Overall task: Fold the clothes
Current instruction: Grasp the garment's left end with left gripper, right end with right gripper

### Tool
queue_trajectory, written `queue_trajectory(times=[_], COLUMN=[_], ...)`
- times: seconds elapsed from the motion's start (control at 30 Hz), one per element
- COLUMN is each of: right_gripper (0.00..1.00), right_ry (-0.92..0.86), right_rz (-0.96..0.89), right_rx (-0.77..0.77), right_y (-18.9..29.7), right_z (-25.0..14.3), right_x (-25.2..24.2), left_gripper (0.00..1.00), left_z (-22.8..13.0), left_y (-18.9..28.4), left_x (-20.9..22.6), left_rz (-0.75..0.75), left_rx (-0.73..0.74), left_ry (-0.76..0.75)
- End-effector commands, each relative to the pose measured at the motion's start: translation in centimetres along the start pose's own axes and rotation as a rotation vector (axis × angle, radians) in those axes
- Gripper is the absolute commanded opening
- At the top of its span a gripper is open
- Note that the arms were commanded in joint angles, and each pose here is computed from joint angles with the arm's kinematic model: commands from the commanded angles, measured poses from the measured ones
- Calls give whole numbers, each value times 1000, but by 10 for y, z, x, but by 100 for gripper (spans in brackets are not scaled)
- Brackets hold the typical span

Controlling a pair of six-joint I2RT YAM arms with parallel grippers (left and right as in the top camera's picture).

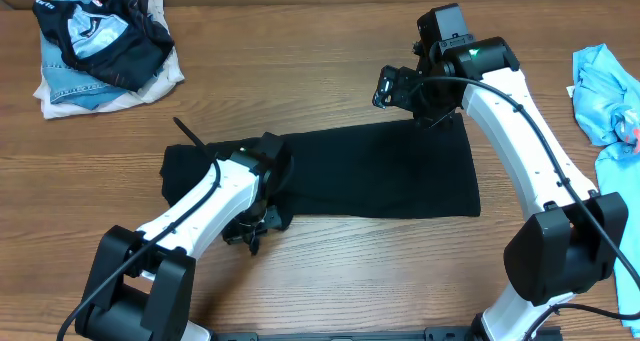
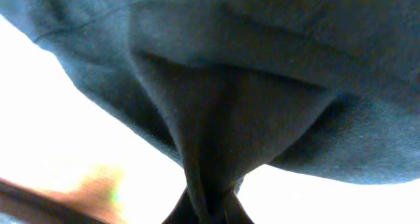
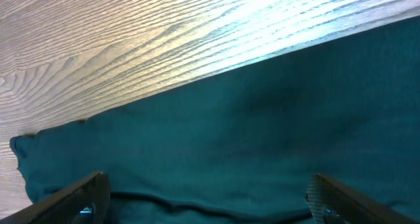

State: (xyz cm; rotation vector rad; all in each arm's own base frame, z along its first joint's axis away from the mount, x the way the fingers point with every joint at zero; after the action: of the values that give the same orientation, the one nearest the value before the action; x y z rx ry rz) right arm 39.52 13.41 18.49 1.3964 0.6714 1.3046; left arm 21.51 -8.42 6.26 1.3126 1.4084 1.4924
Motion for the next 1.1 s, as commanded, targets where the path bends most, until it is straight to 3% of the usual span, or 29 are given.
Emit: queue_trajectory(times=[0.0, 0.53, 0.7, 1.07], right_gripper=[100, 100, 100, 100], right_ry=[1, -24, -40, -120], right_rz=[-10, -78, -78, -87], right_rx=[-9, 95, 157, 327], right_y=[0, 1, -2, -42], right_z=[1, -22, -35, -78], right_x=[-1, -15, -19, -41], left_gripper=[4, 4, 14, 9], left_z=[11, 51, 68, 86], left_y=[21, 111, 121, 122], left_x=[1, 15, 13, 19], left_rz=[25, 106, 97, 59], left_rx=[-43, -261, -355, -390], left_ry=[3, 30, 57, 123])
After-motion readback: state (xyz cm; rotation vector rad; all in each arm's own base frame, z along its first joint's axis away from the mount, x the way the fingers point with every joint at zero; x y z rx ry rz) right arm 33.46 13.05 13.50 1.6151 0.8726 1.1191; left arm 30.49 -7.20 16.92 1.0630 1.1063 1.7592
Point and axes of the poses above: each gripper's point midway between its finger pads, its own y axis back along the fingers, its own x axis along the line the jaws close on, z = x × y, the point moved 3 cm from there along y, back along the fingers, and after that the axes turned 4 degrees about -y, right-handed, at the moved point
